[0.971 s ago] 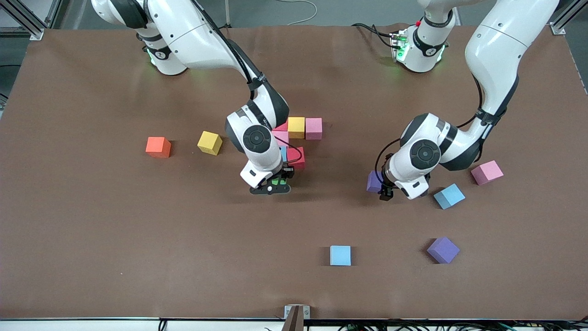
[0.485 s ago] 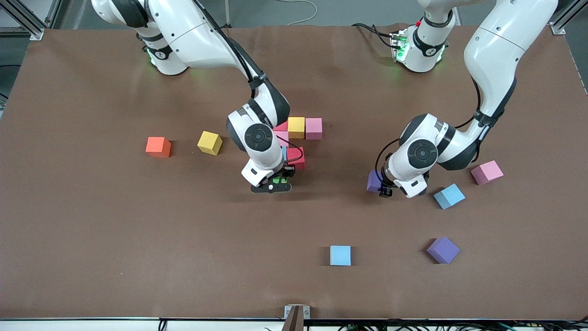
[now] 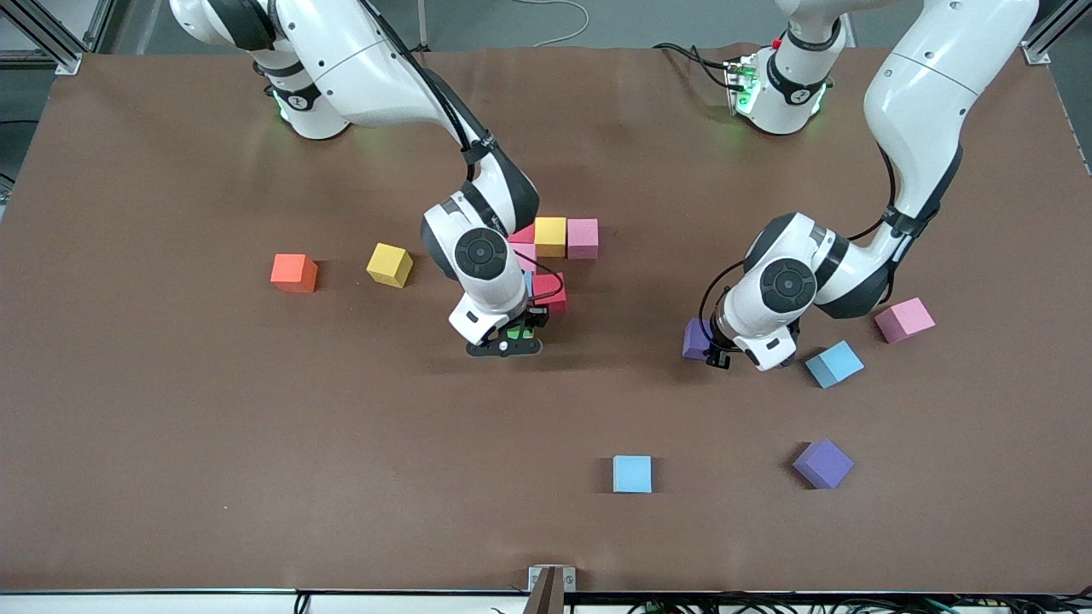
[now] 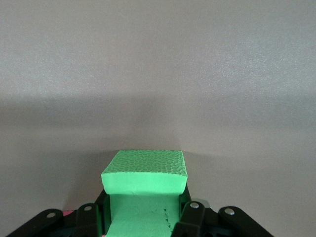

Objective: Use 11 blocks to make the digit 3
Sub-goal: 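Place purple beside red with the left gripper while the right gripper places green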

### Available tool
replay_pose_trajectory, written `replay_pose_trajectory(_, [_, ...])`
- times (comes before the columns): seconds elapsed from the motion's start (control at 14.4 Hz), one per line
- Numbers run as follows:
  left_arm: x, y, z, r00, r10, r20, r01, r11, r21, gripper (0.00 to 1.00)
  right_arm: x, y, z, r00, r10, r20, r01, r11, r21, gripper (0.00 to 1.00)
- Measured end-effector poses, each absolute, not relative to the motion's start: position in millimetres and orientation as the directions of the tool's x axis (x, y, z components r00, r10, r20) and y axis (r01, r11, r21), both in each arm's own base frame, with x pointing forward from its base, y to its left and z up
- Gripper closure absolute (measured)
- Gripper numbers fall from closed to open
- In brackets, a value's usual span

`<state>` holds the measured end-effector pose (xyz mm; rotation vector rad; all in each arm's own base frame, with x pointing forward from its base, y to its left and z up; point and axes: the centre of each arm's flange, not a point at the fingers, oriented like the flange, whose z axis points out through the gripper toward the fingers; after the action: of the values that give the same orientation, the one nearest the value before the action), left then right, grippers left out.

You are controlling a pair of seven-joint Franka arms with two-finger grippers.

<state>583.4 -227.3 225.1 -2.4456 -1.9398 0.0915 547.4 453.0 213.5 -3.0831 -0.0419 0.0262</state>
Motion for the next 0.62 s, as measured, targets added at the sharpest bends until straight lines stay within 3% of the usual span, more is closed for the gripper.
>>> replay_pose_trajectory(0.21, [577,-259,255,0.173,0.984,-0.047,0.984,-0.174,-0.019,0.44,545,453,213,0.999,0.028,-0.02,0.027,-0.998,-0.057,0.47])
replay_pose_trajectory(0.62, [523,-348,264,0.071,0.996,-0.054,0.996,-0.073,-0.052,0.44,541,453,213,0.999,0.032,-0.023,0.03,-0.998,-0.056,0.47])
